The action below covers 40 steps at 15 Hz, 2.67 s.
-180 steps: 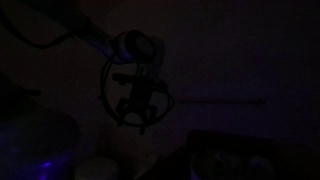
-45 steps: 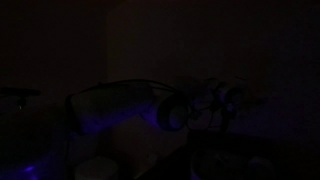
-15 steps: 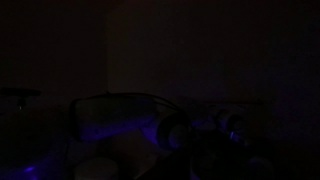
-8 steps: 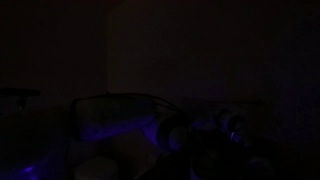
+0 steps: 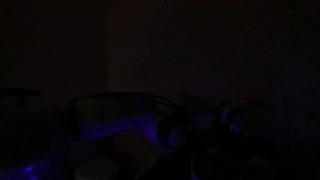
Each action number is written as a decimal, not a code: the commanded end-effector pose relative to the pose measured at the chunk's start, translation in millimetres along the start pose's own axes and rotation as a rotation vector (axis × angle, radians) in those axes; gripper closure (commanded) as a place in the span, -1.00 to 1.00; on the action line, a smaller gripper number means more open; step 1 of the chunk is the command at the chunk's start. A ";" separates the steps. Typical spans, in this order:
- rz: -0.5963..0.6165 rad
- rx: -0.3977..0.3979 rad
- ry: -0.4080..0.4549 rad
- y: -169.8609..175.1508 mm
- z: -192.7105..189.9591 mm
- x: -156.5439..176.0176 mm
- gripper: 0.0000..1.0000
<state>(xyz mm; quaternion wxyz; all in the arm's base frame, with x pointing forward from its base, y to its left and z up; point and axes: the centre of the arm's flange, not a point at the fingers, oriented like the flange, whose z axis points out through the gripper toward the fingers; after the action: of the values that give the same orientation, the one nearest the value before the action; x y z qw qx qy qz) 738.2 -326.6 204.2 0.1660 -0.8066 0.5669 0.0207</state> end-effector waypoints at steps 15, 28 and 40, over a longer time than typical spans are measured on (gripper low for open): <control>0.061 0.161 0.056 -30.1 -18.7 -7.2 0.70; 0.163 0.421 0.321 -24.8 -67.1 -79.5 0.81; 0.519 0.205 0.414 -62.2 9.9 -121.3 0.81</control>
<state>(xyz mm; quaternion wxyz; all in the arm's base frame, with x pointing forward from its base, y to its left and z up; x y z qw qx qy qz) 812.3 -240.5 244.6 0.1755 -0.5980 0.7574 -0.1945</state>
